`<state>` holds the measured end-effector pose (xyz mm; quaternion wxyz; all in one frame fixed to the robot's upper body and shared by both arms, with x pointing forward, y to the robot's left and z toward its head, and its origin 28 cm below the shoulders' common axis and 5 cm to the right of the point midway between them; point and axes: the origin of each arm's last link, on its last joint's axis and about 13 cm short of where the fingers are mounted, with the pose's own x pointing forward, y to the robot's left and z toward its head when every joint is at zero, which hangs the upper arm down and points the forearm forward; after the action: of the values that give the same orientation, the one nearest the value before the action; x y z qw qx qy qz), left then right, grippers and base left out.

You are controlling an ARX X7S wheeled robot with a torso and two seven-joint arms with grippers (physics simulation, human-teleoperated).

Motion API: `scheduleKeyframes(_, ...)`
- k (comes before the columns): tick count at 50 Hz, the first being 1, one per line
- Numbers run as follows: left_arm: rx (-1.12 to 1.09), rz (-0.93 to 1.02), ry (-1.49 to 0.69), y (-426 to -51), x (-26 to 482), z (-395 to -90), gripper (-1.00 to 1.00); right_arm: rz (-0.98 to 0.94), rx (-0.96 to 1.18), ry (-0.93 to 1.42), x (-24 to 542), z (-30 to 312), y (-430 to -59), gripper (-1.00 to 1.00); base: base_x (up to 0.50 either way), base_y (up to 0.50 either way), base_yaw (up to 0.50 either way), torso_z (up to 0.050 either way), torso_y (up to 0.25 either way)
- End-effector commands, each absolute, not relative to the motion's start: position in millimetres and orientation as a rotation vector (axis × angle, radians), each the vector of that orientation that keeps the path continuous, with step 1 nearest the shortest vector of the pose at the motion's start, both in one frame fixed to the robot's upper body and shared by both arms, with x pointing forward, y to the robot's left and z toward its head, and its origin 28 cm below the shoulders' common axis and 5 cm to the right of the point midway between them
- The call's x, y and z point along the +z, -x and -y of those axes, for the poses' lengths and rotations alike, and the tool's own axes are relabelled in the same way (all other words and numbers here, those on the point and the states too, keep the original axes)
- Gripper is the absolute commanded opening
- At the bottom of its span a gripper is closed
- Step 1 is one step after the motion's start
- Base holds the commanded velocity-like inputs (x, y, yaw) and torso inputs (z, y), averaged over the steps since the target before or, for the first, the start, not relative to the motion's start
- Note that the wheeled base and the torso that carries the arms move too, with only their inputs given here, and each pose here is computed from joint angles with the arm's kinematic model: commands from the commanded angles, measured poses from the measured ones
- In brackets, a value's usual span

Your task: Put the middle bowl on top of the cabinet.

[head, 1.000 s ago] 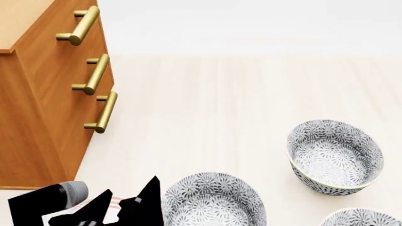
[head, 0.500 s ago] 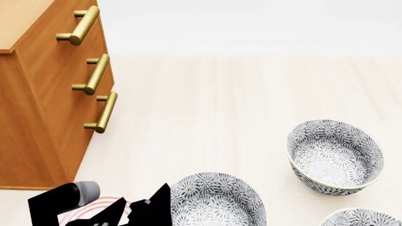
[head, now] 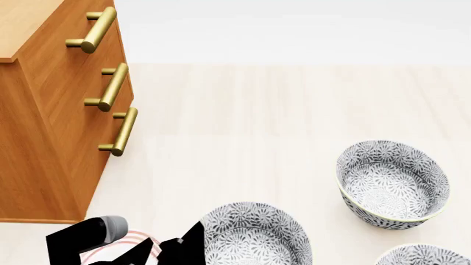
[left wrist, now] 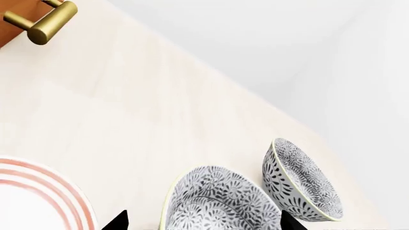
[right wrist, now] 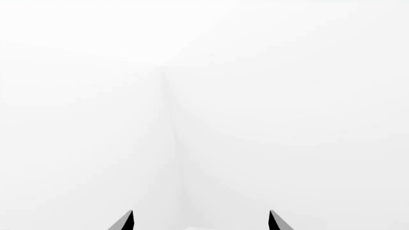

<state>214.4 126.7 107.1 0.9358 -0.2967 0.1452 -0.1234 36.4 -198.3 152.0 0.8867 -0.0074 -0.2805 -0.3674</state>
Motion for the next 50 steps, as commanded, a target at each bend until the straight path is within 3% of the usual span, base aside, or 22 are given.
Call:
scheduleKeyframes(1, -0.257, -0.296, 0.649, -213, 101, -127, 1.00, 0.584, -0.752, 0.070, 153, 200, -32, 1.00, 0.00, 0.00, 0.00, 0.000, 0.000)
scheduleKeyframes(50, -0.286, -0.404, 0.662, -223, 77, -123, 1.00, 0.601, -0.752, 0.077, 157, 198, -28, 1.00, 0.00, 0.00, 0.00, 0.000, 0.000)
